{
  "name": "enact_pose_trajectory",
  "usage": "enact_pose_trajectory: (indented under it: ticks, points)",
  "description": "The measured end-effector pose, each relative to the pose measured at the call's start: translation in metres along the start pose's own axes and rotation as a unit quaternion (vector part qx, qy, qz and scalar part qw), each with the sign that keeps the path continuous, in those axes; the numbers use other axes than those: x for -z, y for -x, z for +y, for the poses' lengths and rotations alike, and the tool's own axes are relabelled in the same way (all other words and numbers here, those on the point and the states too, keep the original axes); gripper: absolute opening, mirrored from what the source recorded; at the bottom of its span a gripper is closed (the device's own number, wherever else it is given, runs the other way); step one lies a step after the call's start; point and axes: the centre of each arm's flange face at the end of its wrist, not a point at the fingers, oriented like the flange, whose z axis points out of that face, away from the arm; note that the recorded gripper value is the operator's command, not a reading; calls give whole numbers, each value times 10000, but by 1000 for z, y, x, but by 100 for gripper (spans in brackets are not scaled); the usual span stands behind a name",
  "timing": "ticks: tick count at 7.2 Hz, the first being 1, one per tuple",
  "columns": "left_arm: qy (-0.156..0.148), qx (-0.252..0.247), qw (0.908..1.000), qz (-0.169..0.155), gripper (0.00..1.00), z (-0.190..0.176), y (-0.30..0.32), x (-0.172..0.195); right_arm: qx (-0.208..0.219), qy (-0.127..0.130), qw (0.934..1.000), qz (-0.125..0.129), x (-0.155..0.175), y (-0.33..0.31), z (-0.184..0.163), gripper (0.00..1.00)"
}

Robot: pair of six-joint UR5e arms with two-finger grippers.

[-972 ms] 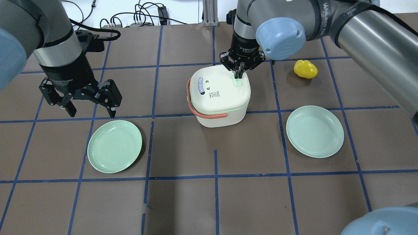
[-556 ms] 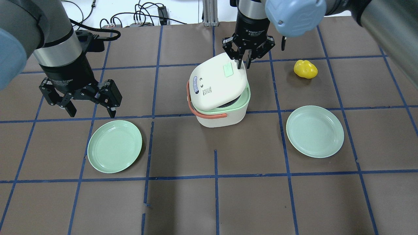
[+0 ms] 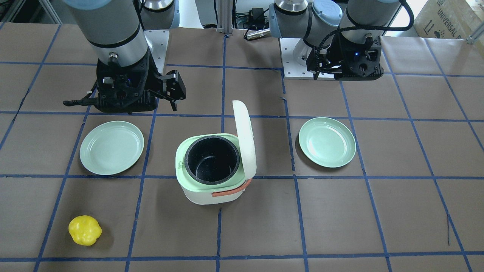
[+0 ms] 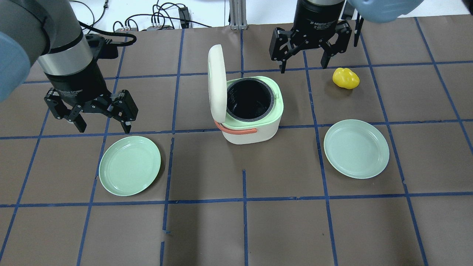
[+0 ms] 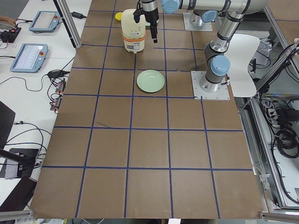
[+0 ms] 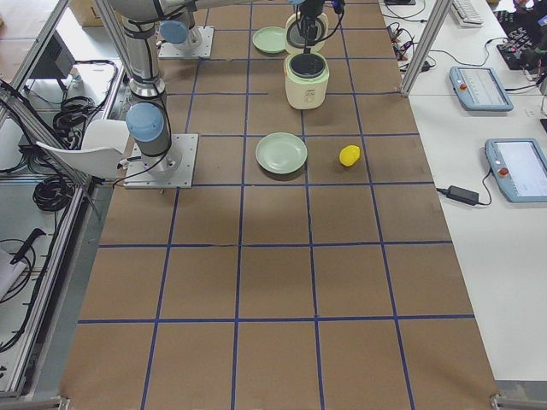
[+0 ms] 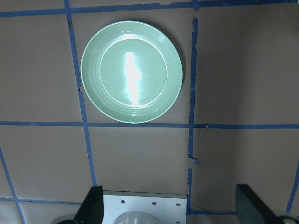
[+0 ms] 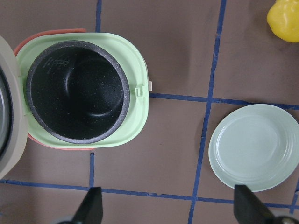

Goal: Press rice cooker button

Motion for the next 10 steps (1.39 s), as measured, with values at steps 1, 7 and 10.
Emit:
enact_pose_trajectory:
  ticks: [1,7,10]
  points:
    - [0,0,10000,-1,100,0,0,0,36,49,9999,95,4,-4,6,100]
    - [0,-1,10000,0,100,0,0,0,-363,-168,9991,-151,33,15,15,92]
    - [0,2,10000,4,100,0,0,0,139,-51,9999,-83,27,-33,12,96]
